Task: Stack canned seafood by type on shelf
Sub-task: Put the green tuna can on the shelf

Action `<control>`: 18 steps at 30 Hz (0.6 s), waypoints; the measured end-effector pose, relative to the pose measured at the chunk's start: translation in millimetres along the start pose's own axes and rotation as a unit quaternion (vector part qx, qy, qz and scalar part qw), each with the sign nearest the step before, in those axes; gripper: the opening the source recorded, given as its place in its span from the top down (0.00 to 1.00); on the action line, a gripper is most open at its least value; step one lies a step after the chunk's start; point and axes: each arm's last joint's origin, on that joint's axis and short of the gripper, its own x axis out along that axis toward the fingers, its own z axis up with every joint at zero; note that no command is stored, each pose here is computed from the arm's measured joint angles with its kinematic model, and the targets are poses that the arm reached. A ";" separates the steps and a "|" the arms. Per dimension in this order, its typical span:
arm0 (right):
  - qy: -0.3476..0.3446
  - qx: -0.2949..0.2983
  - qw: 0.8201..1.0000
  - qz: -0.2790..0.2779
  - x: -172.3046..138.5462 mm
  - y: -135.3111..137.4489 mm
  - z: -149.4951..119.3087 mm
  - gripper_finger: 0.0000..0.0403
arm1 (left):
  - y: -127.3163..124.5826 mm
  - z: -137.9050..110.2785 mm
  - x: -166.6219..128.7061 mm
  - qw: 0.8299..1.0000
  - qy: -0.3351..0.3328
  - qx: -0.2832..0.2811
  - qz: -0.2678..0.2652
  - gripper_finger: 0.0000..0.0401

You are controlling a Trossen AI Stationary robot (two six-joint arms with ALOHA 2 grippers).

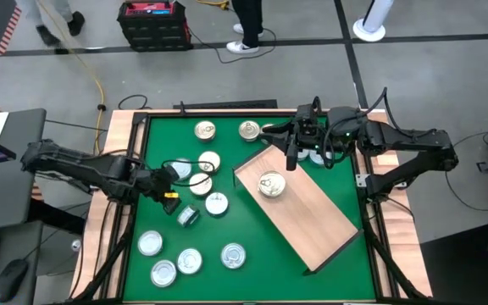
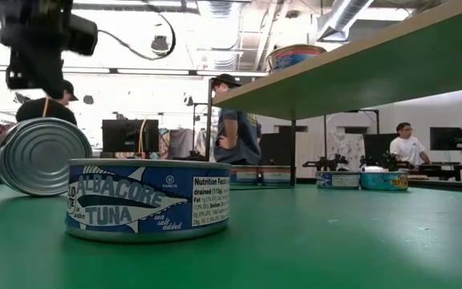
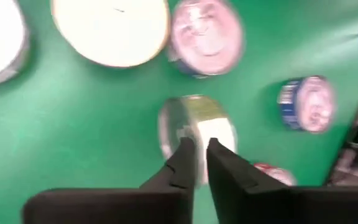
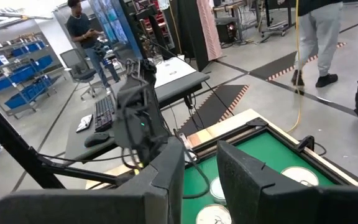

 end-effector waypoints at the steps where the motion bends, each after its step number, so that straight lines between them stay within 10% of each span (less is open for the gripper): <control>1: -0.001 -0.002 1.000 -0.002 0.2 -0.9 0.3 0.70 | -5.0 1.4 -2.1 1.000 -0.001 0.001 -0.007 0.85; 11: 0.000 -0.016 1.000 -0.008 0.9 -3.5 0.7 0.70 | -20.5 2.0 19.1 0.998 0.058 -0.001 0.014 0.36; 18: -0.001 -0.017 1.000 -0.012 1.3 -5.3 1.2 0.70 | -35.6 4.8 39.8 0.993 0.087 0.011 0.075 0.28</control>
